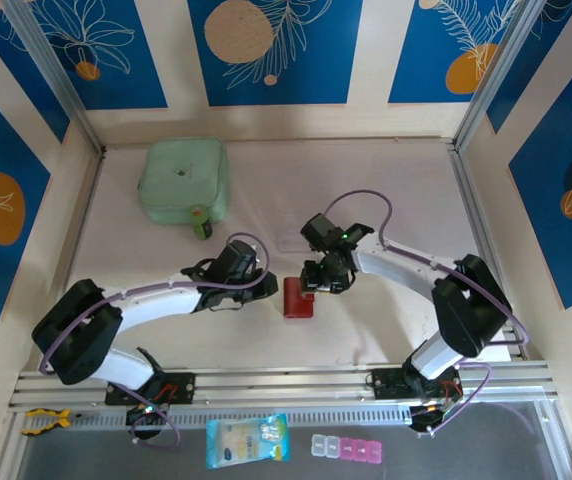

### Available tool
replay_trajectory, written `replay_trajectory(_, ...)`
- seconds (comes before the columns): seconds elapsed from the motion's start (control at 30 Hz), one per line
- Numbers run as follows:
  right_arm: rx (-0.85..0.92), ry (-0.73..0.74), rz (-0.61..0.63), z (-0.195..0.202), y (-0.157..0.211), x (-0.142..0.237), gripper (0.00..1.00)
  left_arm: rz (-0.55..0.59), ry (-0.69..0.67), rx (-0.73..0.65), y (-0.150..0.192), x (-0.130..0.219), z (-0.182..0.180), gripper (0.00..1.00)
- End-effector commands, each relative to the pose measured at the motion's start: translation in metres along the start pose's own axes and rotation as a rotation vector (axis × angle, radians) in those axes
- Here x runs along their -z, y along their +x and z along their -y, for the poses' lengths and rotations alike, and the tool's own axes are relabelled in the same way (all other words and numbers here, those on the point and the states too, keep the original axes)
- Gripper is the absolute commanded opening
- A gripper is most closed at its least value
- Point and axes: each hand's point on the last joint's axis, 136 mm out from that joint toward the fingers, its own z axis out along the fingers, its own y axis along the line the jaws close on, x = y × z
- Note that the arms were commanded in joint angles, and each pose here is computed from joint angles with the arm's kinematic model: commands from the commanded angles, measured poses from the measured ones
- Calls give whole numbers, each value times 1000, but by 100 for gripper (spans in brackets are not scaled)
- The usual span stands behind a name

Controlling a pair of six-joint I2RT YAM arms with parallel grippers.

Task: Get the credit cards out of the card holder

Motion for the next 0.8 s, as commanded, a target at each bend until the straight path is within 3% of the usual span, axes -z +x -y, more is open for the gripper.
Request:
replay_trajectory(0.0,-11,53,-15,-6,0,-6,41,24,71,3,-6,7,10,26)
replay_trajectory(0.77,46,247,-76,-7,0,-31,37,9,140,45,8,5,1,20)
